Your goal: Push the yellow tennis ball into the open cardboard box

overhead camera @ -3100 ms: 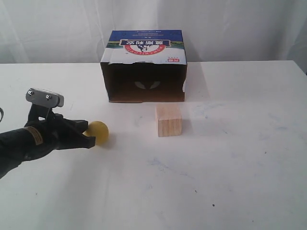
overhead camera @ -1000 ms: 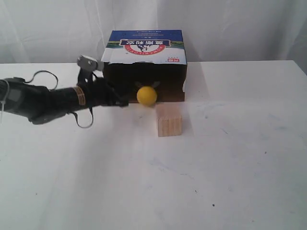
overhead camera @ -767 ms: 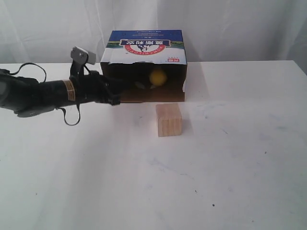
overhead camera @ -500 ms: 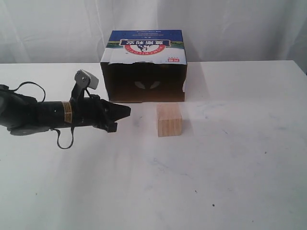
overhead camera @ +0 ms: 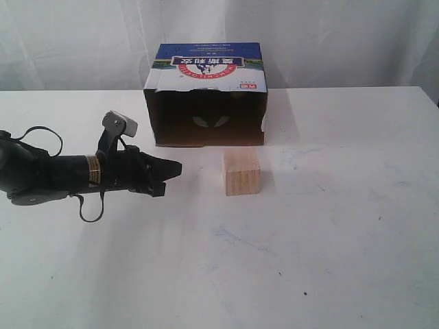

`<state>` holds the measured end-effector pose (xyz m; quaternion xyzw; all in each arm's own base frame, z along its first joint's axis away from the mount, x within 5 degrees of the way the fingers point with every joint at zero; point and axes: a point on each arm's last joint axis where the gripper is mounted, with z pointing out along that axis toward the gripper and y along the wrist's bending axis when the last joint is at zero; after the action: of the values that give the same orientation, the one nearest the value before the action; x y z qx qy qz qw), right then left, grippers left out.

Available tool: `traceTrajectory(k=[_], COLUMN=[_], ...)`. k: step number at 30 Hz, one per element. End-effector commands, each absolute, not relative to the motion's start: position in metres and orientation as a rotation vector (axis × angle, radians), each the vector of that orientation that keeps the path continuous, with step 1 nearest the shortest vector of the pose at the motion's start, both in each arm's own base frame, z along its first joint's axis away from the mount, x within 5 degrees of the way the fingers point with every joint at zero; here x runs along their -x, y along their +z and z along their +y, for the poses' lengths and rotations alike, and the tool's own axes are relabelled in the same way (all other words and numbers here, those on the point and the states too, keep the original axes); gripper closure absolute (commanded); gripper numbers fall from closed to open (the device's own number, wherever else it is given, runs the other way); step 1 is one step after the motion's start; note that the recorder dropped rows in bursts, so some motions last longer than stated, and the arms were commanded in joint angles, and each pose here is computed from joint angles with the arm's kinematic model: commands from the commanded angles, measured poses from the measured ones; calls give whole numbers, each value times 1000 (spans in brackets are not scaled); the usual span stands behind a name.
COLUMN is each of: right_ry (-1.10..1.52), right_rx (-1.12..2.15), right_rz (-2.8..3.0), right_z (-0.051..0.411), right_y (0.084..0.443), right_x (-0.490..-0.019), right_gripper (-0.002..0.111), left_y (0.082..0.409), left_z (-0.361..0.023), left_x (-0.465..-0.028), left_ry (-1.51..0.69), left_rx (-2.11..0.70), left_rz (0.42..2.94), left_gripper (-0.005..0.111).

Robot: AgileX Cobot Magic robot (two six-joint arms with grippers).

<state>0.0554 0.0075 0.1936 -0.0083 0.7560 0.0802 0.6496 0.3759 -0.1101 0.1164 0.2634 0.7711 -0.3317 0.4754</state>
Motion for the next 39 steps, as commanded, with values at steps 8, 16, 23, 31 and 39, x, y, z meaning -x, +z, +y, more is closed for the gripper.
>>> traceTrajectory(k=[8,16,23,31,39], right_ry=[185,185,185,185,185], right_rx=[24,24,24,24,24], right_rz=[1708,1708,1708,1708,1708], right_z=[8,8,8,8,8], right_y=[193,193,193,193,193], right_x=[-55,-55,-55,-55,-55], right_gripper=[108,108,108,108,108], left_y=[147,170,186,259,336], left_z=[-86,-66,-32,23,82], left_x=[-369,-347,-310,-275,-230], left_ry=[-408,-206,112,491,522], left_rx=[-629,-523,-319,-82,349], left_rz=[1987,2112,2357,2325,2277], left_gripper=[107,107,107,107,107])
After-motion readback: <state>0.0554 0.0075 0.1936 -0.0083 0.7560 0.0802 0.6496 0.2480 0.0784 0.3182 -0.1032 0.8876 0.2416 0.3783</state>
